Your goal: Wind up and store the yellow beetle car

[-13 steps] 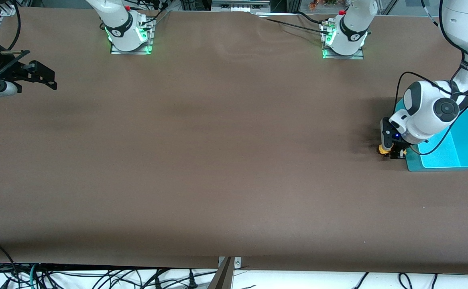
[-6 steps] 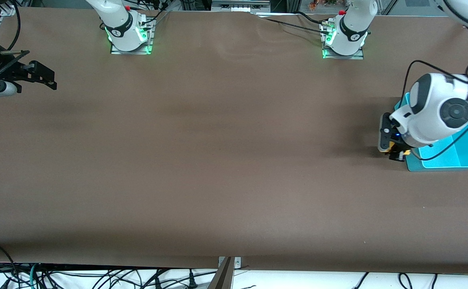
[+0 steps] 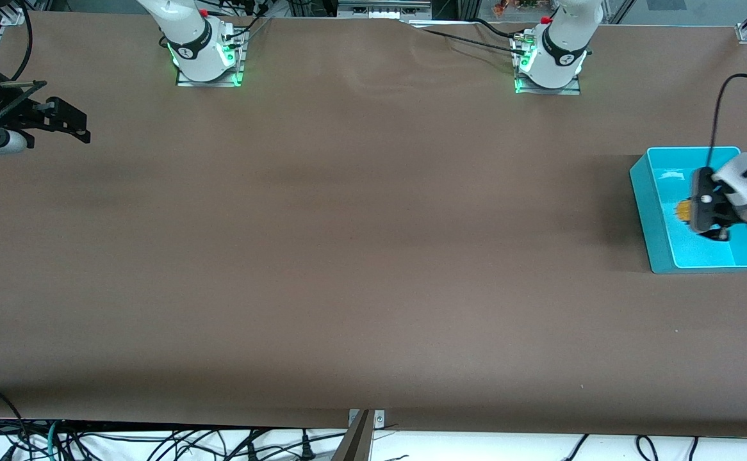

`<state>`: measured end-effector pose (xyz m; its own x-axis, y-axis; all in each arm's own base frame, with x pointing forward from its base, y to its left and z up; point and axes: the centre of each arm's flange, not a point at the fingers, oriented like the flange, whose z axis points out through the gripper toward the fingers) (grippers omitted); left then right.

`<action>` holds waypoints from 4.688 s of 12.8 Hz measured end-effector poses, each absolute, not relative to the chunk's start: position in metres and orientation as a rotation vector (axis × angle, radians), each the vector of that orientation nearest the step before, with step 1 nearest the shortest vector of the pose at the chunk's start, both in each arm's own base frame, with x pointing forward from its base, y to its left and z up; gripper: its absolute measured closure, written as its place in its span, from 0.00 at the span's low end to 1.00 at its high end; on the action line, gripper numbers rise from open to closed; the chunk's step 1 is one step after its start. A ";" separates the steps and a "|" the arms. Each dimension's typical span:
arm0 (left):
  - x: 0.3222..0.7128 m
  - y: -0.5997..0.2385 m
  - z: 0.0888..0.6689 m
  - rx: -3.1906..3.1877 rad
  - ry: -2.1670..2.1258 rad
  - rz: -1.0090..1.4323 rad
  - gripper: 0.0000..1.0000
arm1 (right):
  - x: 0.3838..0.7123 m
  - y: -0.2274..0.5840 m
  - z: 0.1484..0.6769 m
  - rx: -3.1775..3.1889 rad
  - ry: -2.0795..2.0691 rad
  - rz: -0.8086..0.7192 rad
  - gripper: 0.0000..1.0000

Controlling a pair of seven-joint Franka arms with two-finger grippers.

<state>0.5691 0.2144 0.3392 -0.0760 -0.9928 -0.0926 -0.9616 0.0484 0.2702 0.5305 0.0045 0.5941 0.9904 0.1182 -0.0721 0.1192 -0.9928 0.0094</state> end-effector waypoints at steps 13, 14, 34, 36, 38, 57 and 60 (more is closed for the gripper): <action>0.547 0.302 0.241 2.006 -2.134 -0.265 0.01 | 0.529 0.003 0.592 3.121 0.181 -0.146 0.00; 0.553 0.294 0.261 2.008 -2.155 -0.265 0.00 | 0.529 0.003 0.592 3.121 0.179 -0.147 0.00; 0.588 -0.062 0.558 2.735 -1.499 -0.297 0.00 | 0.529 0.002 0.592 3.122 0.173 -0.149 0.00; 0.583 -0.078 0.565 2.859 -1.297 -0.292 0.00 | 0.529 0.002 0.592 3.122 0.172 -0.149 0.00; 0.579 -0.087 0.566 2.924 -1.058 -0.283 0.00 | 0.529 0.002 0.592 3.122 0.171 -0.149 0.00; 0.541 -0.006 0.584 3.109 -0.064 -0.061 0.00 | 0.529 0.002 0.597 3.122 0.172 -0.132 0.00; 0.538 -0.005 0.583 3.108 -0.047 -0.096 0.00 | 0.529 0.002 0.597 3.122 0.172 -0.133 0.00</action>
